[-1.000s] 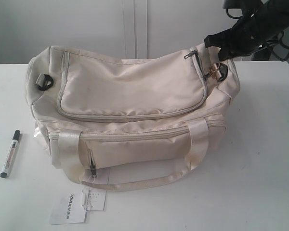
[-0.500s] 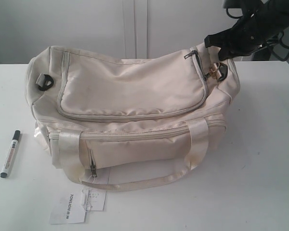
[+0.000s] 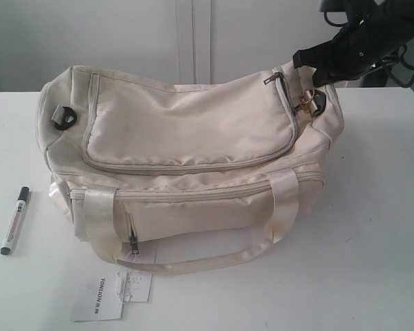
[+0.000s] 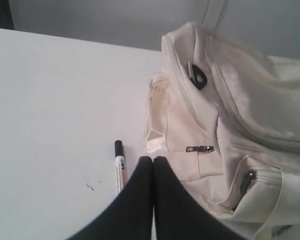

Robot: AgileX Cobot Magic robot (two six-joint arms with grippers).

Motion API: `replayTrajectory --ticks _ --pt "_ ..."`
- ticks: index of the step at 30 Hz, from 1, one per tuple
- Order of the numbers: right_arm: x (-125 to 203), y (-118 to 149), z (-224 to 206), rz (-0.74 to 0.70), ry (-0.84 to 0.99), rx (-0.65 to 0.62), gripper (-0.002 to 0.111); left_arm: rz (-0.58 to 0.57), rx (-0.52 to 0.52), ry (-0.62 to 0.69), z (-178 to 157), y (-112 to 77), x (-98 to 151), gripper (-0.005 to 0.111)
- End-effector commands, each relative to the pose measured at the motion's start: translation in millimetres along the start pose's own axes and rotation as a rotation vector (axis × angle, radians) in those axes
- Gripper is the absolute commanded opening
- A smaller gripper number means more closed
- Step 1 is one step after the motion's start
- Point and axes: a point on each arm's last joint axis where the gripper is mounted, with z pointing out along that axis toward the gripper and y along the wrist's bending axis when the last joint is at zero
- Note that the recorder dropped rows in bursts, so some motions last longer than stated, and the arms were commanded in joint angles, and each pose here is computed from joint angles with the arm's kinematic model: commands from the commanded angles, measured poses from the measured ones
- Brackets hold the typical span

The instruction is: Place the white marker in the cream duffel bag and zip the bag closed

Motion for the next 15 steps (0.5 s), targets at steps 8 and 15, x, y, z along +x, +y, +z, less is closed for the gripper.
replayTrajectory --ticks 8,15 --pt "-4.5 -5.5 -2.4 -0.007 -0.037 0.018 0.000 0.141 0.067 0.313 35.3 -10.4 -33.7 0.000" --pt "-4.6 -5.5 -2.4 -0.007 -0.039 0.019 0.000 0.266 0.356 0.328 55.2 -35.8 -54.7 0.000"
